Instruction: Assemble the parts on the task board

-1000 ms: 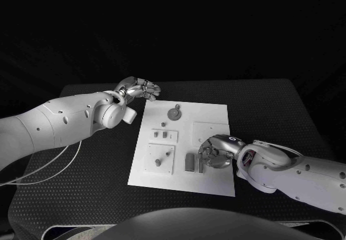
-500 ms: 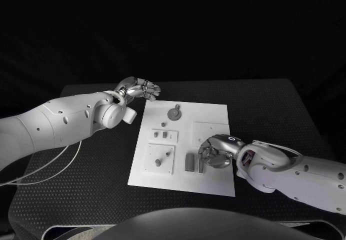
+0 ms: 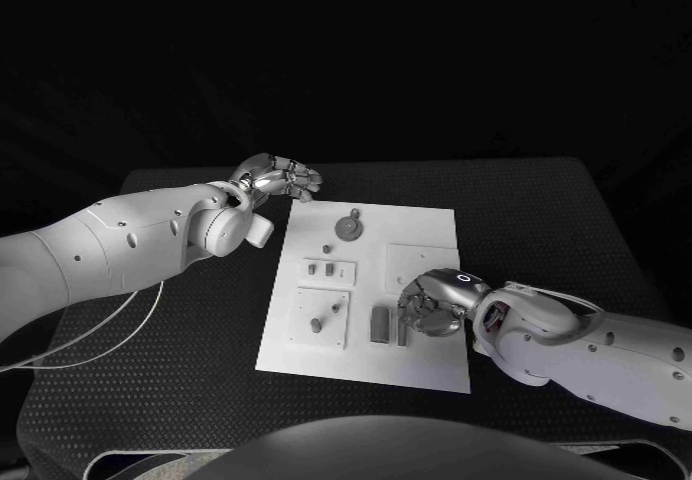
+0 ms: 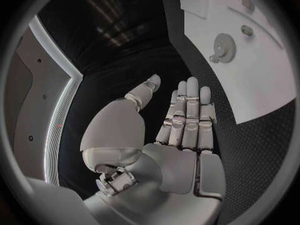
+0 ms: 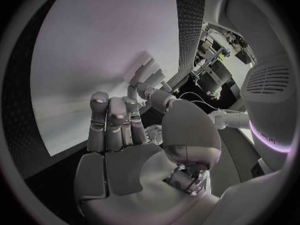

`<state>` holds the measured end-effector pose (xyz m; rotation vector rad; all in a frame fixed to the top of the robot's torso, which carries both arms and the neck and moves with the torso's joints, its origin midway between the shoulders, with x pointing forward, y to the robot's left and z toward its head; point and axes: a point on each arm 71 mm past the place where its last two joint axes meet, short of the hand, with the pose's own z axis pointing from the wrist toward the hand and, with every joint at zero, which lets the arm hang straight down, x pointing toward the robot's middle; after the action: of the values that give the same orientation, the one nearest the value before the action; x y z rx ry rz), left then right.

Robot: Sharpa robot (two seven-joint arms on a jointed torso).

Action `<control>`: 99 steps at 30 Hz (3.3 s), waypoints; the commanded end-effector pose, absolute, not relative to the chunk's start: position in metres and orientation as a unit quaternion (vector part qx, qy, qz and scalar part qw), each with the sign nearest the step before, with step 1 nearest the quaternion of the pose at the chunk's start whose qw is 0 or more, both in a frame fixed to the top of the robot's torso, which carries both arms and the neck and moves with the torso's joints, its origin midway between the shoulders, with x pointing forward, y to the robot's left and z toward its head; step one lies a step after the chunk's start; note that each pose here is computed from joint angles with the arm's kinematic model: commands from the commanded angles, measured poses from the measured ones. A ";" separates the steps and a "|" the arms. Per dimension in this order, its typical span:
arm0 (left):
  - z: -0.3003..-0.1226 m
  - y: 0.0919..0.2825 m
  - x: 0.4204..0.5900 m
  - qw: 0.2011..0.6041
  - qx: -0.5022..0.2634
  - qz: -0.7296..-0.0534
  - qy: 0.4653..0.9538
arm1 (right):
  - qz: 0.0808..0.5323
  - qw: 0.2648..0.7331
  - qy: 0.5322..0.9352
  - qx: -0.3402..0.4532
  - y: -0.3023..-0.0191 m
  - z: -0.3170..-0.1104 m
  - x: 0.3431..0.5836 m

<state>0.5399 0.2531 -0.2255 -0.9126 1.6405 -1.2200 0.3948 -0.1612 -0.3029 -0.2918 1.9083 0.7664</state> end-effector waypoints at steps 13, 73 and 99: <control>-0.225 0.250 0.540 0.431 -0.361 -0.497 0.661 | 0.305 0.508 0.793 -0.141 -0.163 -0.309 0.394; -0.220 0.259 0.554 0.446 -0.386 -0.519 0.620 | 0.415 0.505 0.681 0.330 -0.263 -0.257 0.538; -0.224 0.257 0.575 0.446 -0.432 -0.531 0.577 | 0.462 0.450 0.656 0.392 -0.239 -0.277 0.560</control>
<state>0.5754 0.2600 -0.2237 -1.0766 1.4376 -1.2765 0.5620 -0.2417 -0.2742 0.9642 1.6081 1.1009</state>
